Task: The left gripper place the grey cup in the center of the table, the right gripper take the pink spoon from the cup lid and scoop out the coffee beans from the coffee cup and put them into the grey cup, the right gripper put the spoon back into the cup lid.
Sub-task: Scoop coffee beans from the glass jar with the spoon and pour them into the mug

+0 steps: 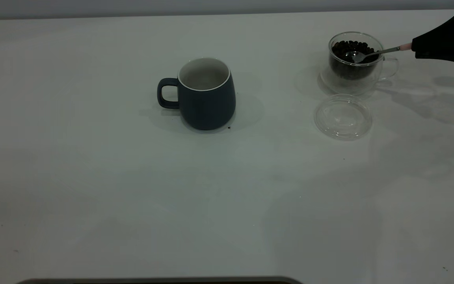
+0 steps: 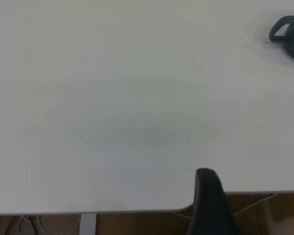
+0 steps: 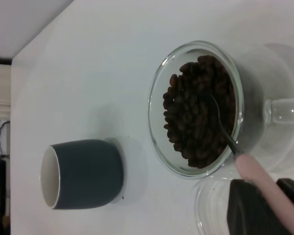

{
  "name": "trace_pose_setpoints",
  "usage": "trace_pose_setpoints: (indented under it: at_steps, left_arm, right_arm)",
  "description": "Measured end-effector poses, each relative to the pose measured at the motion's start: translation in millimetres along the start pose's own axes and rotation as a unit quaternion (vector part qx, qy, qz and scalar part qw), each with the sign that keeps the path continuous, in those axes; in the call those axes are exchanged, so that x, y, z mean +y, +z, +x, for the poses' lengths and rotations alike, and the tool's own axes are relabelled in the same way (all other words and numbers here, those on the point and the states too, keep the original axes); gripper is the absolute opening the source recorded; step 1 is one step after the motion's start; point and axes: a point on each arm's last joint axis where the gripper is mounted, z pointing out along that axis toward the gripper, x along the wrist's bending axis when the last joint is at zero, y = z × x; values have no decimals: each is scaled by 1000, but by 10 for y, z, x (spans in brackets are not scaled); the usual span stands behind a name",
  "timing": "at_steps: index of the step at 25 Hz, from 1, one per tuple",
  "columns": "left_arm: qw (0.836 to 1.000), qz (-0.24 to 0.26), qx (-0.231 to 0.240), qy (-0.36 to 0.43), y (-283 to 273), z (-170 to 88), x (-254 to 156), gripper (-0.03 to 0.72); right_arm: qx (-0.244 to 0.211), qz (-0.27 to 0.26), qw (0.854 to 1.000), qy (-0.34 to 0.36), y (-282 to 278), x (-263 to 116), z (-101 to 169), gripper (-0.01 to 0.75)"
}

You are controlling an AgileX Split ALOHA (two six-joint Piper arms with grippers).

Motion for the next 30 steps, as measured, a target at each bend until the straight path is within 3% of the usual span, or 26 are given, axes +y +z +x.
trace_pose_setpoints:
  at_steps: [20,30]
  left_arm:
    - [1000,0,0,0,0,0,0,513]
    - [1000,0,0,0,0,0,0,513]
  right_arm:
    - [31,28,996,75,20,-63,29,100]
    - [37,-13,993,109,-101,15,-55,100]
